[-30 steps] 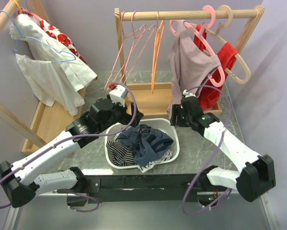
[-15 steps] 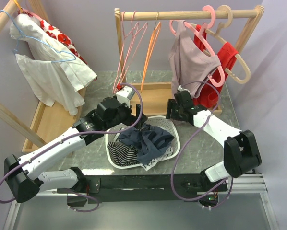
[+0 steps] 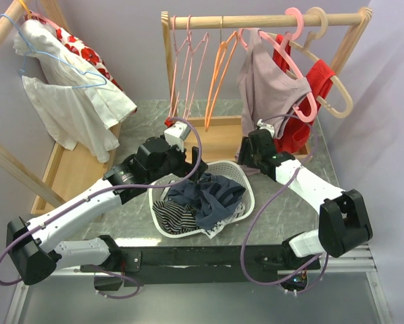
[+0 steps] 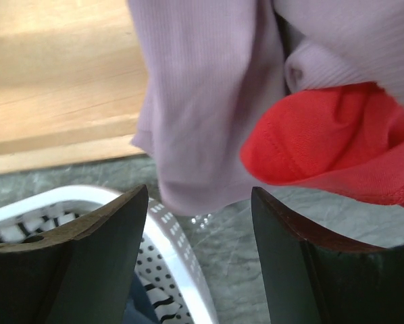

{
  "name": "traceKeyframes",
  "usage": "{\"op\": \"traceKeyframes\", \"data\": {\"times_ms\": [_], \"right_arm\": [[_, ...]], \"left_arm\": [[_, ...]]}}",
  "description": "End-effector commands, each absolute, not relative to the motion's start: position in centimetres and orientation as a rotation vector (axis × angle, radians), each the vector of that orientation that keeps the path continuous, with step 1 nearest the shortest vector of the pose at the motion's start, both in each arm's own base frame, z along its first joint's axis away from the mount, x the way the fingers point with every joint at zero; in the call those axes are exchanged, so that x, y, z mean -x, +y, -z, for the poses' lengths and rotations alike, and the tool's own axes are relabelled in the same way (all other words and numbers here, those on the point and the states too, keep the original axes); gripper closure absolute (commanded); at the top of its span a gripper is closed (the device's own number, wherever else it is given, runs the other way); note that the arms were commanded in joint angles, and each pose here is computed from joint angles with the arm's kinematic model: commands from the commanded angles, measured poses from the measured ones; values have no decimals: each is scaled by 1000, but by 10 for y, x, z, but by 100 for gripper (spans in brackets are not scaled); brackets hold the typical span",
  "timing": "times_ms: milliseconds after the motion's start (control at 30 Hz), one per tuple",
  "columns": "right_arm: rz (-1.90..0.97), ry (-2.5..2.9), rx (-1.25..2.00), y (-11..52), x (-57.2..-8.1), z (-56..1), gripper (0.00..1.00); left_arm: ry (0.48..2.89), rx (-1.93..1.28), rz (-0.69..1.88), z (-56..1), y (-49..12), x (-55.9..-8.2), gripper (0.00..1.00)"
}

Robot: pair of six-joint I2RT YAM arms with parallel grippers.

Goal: Remove the tank top from the hanger
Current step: Move the hanger to the center of the board.

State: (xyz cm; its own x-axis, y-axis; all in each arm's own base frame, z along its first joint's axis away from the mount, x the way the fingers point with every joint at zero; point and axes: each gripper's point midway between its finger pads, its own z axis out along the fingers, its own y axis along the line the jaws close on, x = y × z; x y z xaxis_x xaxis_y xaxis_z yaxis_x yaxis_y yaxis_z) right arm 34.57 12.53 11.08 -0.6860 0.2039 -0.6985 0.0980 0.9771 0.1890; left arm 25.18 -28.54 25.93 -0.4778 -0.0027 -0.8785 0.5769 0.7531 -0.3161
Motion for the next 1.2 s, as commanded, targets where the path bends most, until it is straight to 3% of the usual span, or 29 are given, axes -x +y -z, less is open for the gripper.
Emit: {"op": "traceKeyframes", "data": {"times_ms": [0, 533, 1167], "right_arm": [[-93, 2333, -279, 109, -345, -92, 30], [-177, 2427, -210, 133, -352, -58, 31], [-355, 2445, -46, 196, -382, -59, 29]], "left_arm": [[1912, -439, 771, -277, -291, -254, 1], [1897, -426, 770, -282, -289, -255, 0], [1875, -389, 743, -289, -280, -256, 0]]}}
